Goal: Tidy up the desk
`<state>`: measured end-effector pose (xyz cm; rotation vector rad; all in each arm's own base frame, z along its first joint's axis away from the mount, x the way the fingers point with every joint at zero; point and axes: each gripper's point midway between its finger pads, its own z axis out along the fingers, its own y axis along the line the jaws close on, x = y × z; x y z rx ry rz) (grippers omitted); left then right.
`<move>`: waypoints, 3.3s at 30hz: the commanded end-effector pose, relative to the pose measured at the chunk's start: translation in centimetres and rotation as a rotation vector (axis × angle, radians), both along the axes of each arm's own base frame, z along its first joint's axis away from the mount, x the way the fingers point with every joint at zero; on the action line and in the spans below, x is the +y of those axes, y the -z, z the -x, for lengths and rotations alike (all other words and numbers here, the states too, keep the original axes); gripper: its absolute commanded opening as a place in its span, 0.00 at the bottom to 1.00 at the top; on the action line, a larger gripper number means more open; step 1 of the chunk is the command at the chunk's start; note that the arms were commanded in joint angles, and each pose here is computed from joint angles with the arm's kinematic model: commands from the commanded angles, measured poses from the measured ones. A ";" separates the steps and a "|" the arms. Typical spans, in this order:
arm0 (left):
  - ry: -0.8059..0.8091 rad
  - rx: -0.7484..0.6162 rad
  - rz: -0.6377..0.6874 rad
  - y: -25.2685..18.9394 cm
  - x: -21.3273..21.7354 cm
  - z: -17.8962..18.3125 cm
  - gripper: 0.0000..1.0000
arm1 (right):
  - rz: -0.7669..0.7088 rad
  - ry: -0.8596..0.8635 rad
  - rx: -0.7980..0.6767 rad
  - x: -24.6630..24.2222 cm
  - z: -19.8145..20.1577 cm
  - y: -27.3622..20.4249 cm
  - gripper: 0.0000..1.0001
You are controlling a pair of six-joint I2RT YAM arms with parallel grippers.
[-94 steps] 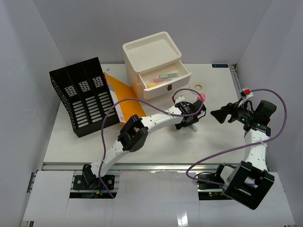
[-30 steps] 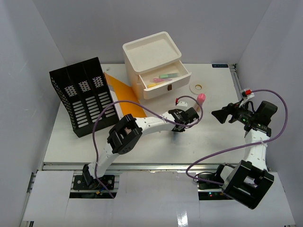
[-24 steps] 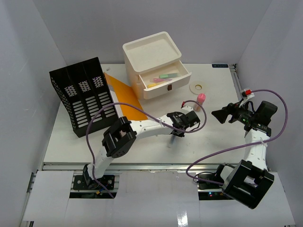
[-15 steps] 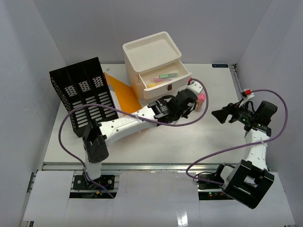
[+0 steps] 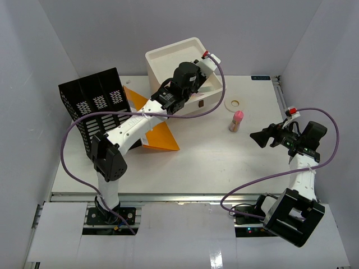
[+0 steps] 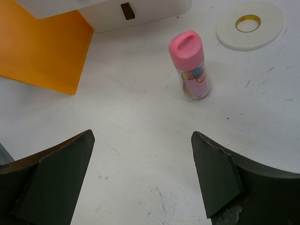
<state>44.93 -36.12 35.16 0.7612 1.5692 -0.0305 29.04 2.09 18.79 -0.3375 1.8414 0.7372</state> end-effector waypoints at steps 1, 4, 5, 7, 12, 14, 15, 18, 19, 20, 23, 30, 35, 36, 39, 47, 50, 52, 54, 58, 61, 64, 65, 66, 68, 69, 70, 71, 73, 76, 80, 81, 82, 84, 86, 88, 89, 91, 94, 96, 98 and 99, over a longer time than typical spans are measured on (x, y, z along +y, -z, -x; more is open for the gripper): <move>0.040 -0.102 0.016 -2.7 0.4 -1.7 0.02 | 0.008 -0.009 -0.035 -0.2 -0.3 -0.4 0.90; 0.027 -0.087 -0.001 -1.2 0.8 -2.4 0.16 | 0.007 -0.012 -0.035 -0.1 -0.2 -0.3 0.90; 0.025 -0.082 -0.003 -0.9 0.8 -2.5 0.24 | 0.006 -0.013 -0.035 -0.1 -0.2 -0.3 0.90; 0.029 -0.077 0.006 -0.7 0.7 -2.5 0.47 | 0.006 -0.014 -0.036 -0.1 -0.2 -0.3 0.90; 0.035 -0.059 0.059 -1.2 0.4 -2.2 0.81 | 0.010 -0.016 -0.039 -0.1 -0.2 -0.3 0.90; 0.044 -0.045 0.083 -1.8 0.3 -1.8 0.86 | 0.010 -0.018 -0.039 -0.1 -0.2 -0.3 0.91; 0.059 -0.028 0.087 -1.8 0.1 -1.4 0.86 | 0.010 -0.020 -0.041 0.0 -0.2 -0.3 0.91; 0.255 0.070 0.126 -2.2 -2.1 2.2 0.86 | 0.012 -0.058 -0.060 0.4 0.1 -0.5 0.91; 0.343 0.114 0.158 -2.2 -3.1 3.8 0.86 | 0.022 -0.113 -0.102 0.9 0.6 -0.9 0.91; 0.418 0.168 0.189 -1.8 -3.9 5.4 0.84 | 0.021 -0.150 -0.122 1.4 1.0 -1.1 0.90; 0.563 0.334 0.257 0.3 -5.2 9.2 0.71 | 0.016 -0.228 -0.170 2.4 2.0 -1.5 0.90; 0.525 0.545 0.217 8.9 -5.2 10.7 0.49 | 0.043 -0.247 -0.207 2.6 2.4 -1.5 0.86; 0.316 0.457 0.069 12.8 -3.5 6.1 0.47 | 0.048 -0.236 -0.196 2.4 2.2 -1.2 0.86; 0.280 0.429 0.038 13.1 -3.2 5.1 0.48 | 0.048 -0.234 -0.193 2.3 2.1 -1.1 0.85; 0.177 0.358 -0.031 13.5 -2.2 2.4 0.53 | 0.046 -0.231 -0.189 2.3 2.1 -1.0 0.86; -0.115 0.131 -0.138 10.4 0.6 -4.4 0.90 | 0.038 -0.233 -0.185 2.3 2.1 -1.0 0.86; -0.151 0.094 -0.131 9.4 0.7 -5.4 0.95 | 0.037 -0.233 -0.186 2.4 2.1 -1.1 0.85; -0.164 0.087 -0.132 9.3 0.8 -5.8 0.98 | 0.037 -0.233 -0.186 2.4 2.1 -1.1 0.86; -0.175 0.089 -0.131 9.4 1.2 -6.1 0.98 | 0.037 -0.233 -0.187 2.4 2.1 -1.1 0.86; -0.113 0.121 -0.092 9.4 1.1 -5.4 0.97 | 0.037 -0.234 -0.188 2.4 2.1 -1.2 0.86; -0.124 0.117 -0.058 9.0 1.6 -6.0 0.97 | 0.036 -0.234 -0.187 2.4 2.1 -1.2 0.86; -0.171 0.136 -0.041 9.1 3.4 -7.8 0.98 | 0.038 -0.230 -0.184 2.3 2.1 -1.1 0.86; -0.178 0.143 -0.023 9.1 3.6 -8.3 0.98 | 0.040 -0.228 -0.186 2.3 2.0 -1.2 0.86; -0.185 0.144 -0.021 9.1 4.0 -8.5 0.98 | 0.040 -0.227 -0.184 2.2 2.0 -1.1 0.86; -0.206 0.160 0.016 9.2 4.7 -9.2 0.98 | 0.040 -0.226 -0.182 2.2 2.0 -1.1 0.86; -0.218 0.166 0.034 9.3 5.1 -9.4 0.98 | 0.039 -0.225 -0.181 2.2 2.0 -1.0 0.86; -0.232 0.169 0.049 9.3 5.3 -9.6 0.98 | 0.039 -0.224 -0.179 2.2 2.0 -1.0 0.86; -0.241 0.172 0.069 9.1 5.4 -9.7 0.98 | 0.039 -0.225 -0.179 2.2 2.0 -1.0 0.86; -0.256 0.180 0.124 8.7 5.4 -9.7 0.98 | 0.038 -0.227 -0.180 2.2 1.9 -1.0 0.86; -0.253 0.195 0.203 8.0 5.0 -9.2 0.98 | 0.038 -0.226 -0.178 2.2 1.9 -1.0 0.86; -0.225 0.226 0.322 7.1 4.8 -7.4 0.98 | 0.039 -0.226 -0.178 2.3 2.0 -1.0 0.86; -0.209 0.235 0.378 6.0 4.9 -6.4 0.97 | 0.041 -0.228 -0.179 2.3 2.1 -1.0 0.86; -0.180 0.238 0.407 5.3 4.8 -5.4 0.97 | 0.052 -0.228 -0.183 2.4 2.1 -1.0 0.85; -0.101 0.256 0.453 5.0 4.9 -2.7 0.97 | 0.108 -0.229 -0.181 2.9 1.9 -0.5 0.85; -0.030 0.247 0.503 3.4 6.1 1.0 0.98 | 0.175 -0.255 -0.167 4.4 1.5 -0.1 0.85; -0.013 0.256 0.519 3.8 8.0 4.1 0.98 | 0.270 -0.255 -0.156 5.9 0.2 -0.7 0.85; -0.015 0.276 0.518 5.3 9.1 5.6 0.98 | 0.291 -0.286 -0.166 7.8 -0.2 -1.3 0.85; -0.030 0.300 0.546 6.5 11.8 8.8 0.98 | 0.321 -0.317 -0.184 10.6 -1.6 -3.6 0.85; -0.013 0.288 0.606 6.1 14.3 12.8 0.98 | 0.357 -0.298 -0.120 13.0 -4.8 -3.9 0.86; 0.003 0.322 0.649 7.7 15.4 15.7 0.98 | 0.357 -0.287 -0.094 16.6 -7.7 -4.9 0.88; 0.040 0.352 0.696 8.5 15.7 17.7 0.98 | 0.347 -0.211 -0.064 19.1 -10.5 -5.2 0.89; 0.055 0.364 0.714 8.6 15.7 18.5 0.98 | 0.330 -0.166 -0.055 20.3 -11.6 -5.8 0.89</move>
